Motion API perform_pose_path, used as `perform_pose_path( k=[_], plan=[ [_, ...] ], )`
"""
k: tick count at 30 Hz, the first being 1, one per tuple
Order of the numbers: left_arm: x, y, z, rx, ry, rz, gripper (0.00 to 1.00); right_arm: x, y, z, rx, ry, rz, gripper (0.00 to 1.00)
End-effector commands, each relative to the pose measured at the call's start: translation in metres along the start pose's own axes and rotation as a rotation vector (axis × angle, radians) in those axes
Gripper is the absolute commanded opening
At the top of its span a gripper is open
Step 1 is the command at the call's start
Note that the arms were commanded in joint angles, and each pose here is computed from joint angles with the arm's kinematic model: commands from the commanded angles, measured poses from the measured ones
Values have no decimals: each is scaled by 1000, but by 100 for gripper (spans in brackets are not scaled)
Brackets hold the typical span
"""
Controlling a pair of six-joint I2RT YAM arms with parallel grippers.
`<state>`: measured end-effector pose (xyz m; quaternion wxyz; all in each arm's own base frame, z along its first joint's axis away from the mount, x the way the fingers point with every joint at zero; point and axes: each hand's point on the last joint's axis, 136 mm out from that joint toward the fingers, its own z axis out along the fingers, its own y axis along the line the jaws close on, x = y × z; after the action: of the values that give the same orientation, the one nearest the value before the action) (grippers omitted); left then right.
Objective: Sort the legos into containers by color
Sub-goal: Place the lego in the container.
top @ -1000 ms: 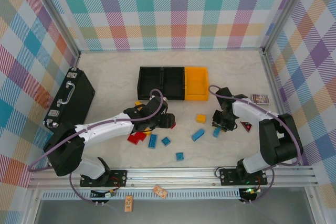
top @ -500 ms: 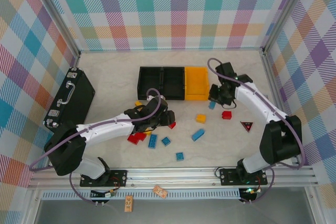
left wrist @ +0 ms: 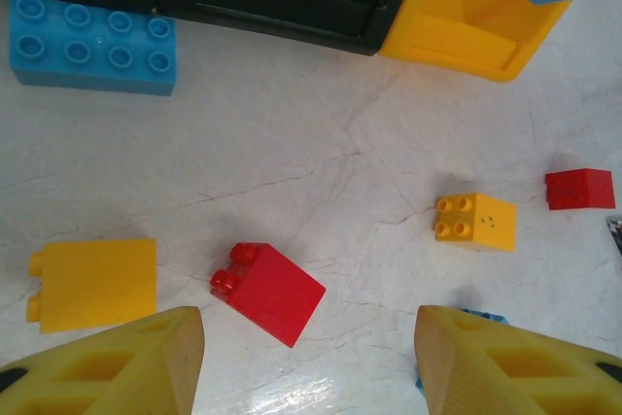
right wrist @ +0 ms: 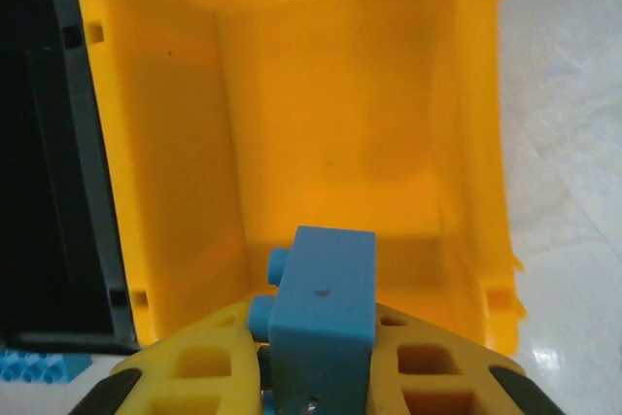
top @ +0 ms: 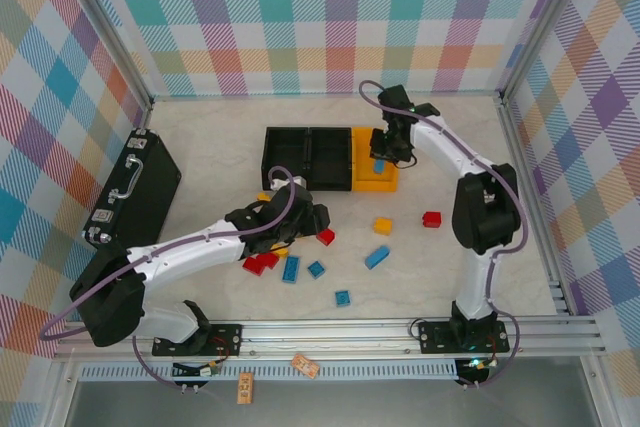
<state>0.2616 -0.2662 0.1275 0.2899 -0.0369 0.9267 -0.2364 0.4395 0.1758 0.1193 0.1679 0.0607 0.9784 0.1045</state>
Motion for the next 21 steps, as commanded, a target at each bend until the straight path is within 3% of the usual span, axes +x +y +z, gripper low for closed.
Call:
perform_pose_path(
  k=[1,12,14,21],
  plan=[
    [7,13,-4,-47,2,-7,60,-3,1,13,35,33,-35,13],
    [14,32,-8,-102,7,-22,60,-4,5,42,57,63,-49,17],
    [15,33,-8,-108,6,-24,61,-4,5,42,63,67,-47,25],
    [10,35,-13,-121,-13,-25,63,-11,14,20,47,25,-65,36]
  ],
)
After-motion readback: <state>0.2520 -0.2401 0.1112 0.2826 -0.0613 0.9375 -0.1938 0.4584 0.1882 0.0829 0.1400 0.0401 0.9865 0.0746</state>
